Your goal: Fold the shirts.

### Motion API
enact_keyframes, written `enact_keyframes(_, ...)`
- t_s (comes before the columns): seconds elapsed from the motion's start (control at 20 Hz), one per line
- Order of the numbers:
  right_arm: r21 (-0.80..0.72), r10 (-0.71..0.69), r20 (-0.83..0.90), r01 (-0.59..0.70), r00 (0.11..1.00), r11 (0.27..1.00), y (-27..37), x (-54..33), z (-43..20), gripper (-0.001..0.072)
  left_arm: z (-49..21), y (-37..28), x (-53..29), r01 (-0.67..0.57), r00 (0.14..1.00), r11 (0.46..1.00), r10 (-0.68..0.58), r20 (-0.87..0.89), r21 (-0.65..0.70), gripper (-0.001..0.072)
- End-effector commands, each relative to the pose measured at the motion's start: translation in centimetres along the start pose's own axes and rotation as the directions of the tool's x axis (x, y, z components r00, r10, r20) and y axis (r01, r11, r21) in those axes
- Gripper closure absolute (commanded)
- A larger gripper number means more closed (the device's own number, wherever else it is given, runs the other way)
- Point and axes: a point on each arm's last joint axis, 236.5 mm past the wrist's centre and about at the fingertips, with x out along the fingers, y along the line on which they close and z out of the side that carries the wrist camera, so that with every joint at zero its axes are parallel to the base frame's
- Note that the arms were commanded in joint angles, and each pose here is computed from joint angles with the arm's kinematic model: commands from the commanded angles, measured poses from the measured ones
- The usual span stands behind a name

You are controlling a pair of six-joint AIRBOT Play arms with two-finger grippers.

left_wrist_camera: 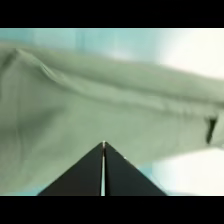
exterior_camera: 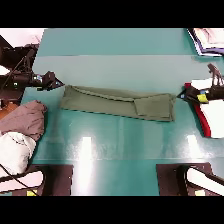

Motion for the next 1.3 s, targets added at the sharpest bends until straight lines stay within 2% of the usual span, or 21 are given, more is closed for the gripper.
enact_keyframes(0.0,0.058,0.025,-0.066,-0.022,0.998,0.998,-3.6,-0.5,-4.2,0.0030,-1.9,-1.2,0.0,0.042,0.996,0.998,-0.038,-0.084,0.047,0.0682)
enact_keyframes(0.15,0.077,0.160,-0.125,-0.152,0.979,0.985,-3.3,1.2,-6.4,0.0018,-2.9,-3.0,1.2,0.063,0.991,0.995,-0.053,-0.120,0.083,0.0682)
enact_keyframes(0.35,0.029,0.262,-0.179,-0.261,0.948,0.965,-1.7,3.4,-5.8,0.0018,-5.7,-6.0,3.3,0.090,0.977,0.981,-0.053,-0.208,0.172,0.0683)
enact_keyframes(0.65,-0.071,0.254,-0.208,-0.274,0.945,0.959,-0.2,5.0,-2.5,0.0019,-8.6,-8.6,5.5,0.095,0.961,0.958,-0.018,-0.276,0.269,0.0682)
enact_keyframes(1.05,-0.079,0.268,-0.291,-0.303,0.918,0.950,0.5,8.7,-1.9,0.0022,-8.3,-8.6,5.7,0.082,0.965,0.967,-0.016,-0.262,0.241,0.0682)
enact_keyframes(1.15,-0.048,0.287,-0.324,-0.319,0.902,0.947,0.5,9.8,-2.7,0.0102,-8.3,-8.6,5.7,0.082,0.965,0.967,-0.016,-0.262,0.241,0.0683)
enact_keyframes(1.25,-0.011,0.338,-0.315,-0.360,0.887,0.933,1.3,10.4,-2.5,0.0305,-8.3,-8.6,5.7,0.082,0.965,0.967,-0.016,-0.262,0.241,0.0683)
